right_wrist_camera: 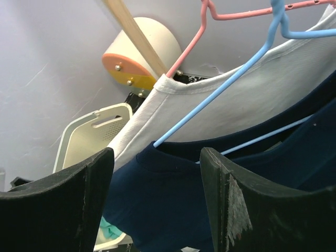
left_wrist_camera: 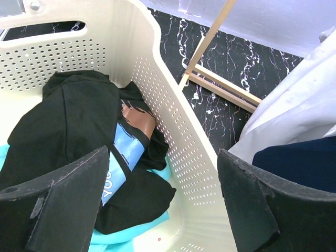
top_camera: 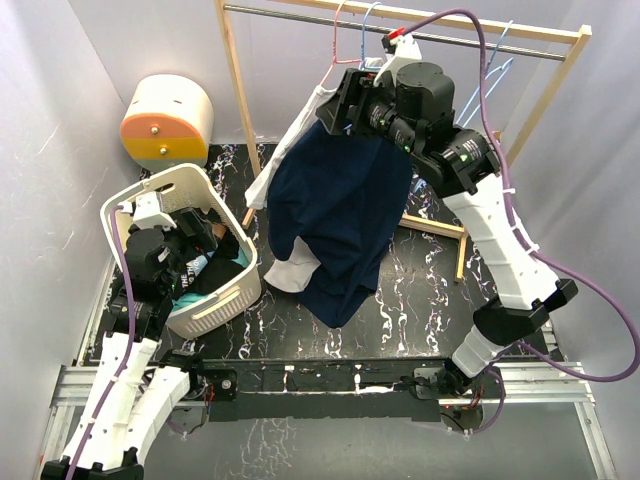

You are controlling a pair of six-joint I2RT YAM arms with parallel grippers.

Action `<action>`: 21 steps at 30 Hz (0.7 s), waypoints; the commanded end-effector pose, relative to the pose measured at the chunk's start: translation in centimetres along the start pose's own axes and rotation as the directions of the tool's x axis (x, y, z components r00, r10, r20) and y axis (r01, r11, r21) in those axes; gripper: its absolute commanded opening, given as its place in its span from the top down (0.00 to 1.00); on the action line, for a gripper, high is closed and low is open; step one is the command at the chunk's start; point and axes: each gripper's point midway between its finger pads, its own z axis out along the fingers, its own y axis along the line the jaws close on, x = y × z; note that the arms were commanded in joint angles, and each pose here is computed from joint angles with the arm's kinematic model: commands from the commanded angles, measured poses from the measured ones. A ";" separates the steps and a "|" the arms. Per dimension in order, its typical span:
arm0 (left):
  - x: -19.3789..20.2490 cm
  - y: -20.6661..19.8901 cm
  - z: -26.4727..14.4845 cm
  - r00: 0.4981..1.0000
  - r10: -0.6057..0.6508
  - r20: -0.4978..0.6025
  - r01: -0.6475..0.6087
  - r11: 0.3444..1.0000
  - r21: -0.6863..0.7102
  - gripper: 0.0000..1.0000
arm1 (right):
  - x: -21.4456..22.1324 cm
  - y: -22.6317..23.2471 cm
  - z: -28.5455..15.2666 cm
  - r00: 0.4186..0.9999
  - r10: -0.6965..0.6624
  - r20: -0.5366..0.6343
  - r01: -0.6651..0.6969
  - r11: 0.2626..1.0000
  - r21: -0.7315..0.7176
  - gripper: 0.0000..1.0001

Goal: Remove the t-shirt from the hanger

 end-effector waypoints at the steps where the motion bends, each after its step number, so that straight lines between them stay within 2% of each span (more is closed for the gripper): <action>1: -0.5 -0.3 -0.2 1.000 -0.005 0.023 0.005 1.000 0.021 0.19 | -2.3 -0.6 0.1 0.992 -0.009 0.125 -0.003 0.996 0.094 0.31; 9: -0.5 -0.4 -0.4 1.000 -0.004 0.024 0.003 1.000 0.025 0.19 | -0.5 -1.7 2.1 0.993 -0.047 0.111 0.024 0.980 0.200 0.38; 16: -0.5 -0.4 -0.4 1.000 -0.004 0.025 0.003 1.000 0.027 0.19 | -0.2 -2.2 2.5 0.990 -0.059 0.126 0.030 0.974 0.223 0.43; 21: -0.4 -0.5 -0.4 1.000 -0.002 0.022 0.001 0.999 0.033 0.19 | 0.1 -4.1 1.8 0.990 -0.098 0.099 0.061 0.942 0.329 0.48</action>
